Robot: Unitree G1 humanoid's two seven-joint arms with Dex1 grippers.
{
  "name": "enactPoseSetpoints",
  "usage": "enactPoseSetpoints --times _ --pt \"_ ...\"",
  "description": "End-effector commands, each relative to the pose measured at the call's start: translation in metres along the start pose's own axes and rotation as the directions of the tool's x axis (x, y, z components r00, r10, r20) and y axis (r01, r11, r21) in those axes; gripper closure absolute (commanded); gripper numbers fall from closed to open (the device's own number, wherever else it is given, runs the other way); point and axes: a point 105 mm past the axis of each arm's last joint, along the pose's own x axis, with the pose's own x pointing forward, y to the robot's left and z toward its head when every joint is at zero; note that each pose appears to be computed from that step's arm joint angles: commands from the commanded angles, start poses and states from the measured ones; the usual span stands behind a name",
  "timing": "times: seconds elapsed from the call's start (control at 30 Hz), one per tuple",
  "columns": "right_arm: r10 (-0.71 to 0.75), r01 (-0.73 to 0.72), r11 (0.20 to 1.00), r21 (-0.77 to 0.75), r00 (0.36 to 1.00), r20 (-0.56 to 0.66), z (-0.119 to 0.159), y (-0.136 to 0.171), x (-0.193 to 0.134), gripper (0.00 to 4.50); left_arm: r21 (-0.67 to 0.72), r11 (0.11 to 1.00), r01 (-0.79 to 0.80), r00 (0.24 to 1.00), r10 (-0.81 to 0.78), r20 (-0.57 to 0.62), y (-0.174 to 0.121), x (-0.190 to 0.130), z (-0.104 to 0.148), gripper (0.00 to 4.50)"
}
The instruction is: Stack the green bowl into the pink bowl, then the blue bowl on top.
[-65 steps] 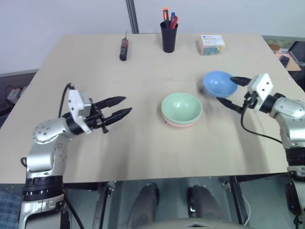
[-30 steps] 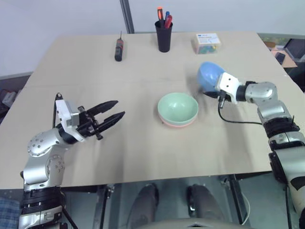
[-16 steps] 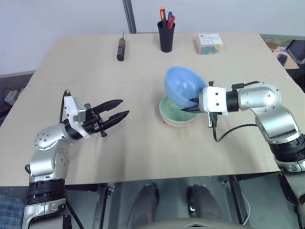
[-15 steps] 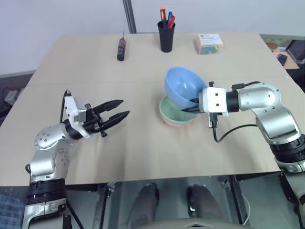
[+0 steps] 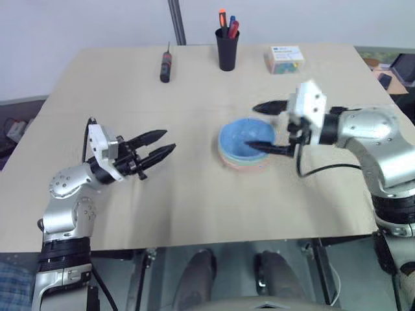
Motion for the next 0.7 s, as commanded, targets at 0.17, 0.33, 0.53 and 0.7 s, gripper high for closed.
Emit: enactPoseSetpoints --times 0.17,0.33,0.53,0.7 --pt "-0.287 0.274 0.946 0.173 0.957 0.050 -0.032 -0.021 -0.077 0.42 -0.042 0.986 -0.161 0.986 0.159 -0.048 0.004 -0.017 -0.004 2.21" --pt "-0.336 0.313 0.923 0.225 0.939 0.068 -0.062 -0.003 -0.105 0.42 -0.040 0.972 -0.233 0.965 0.226 -0.130 0.000 -0.031 -0.021 2.21" --pt "-0.302 0.283 0.926 0.249 0.953 0.040 -0.098 0.020 -0.116 0.42 -0.008 0.972 -0.237 0.958 0.232 -0.171 -0.007 -0.032 -0.030 2.21" --pt "-0.282 0.267 0.933 0.242 0.959 0.029 -0.114 0.027 -0.119 0.42 0.011 0.978 -0.210 0.965 0.210 -0.155 -0.013 -0.031 -0.027 2.21"
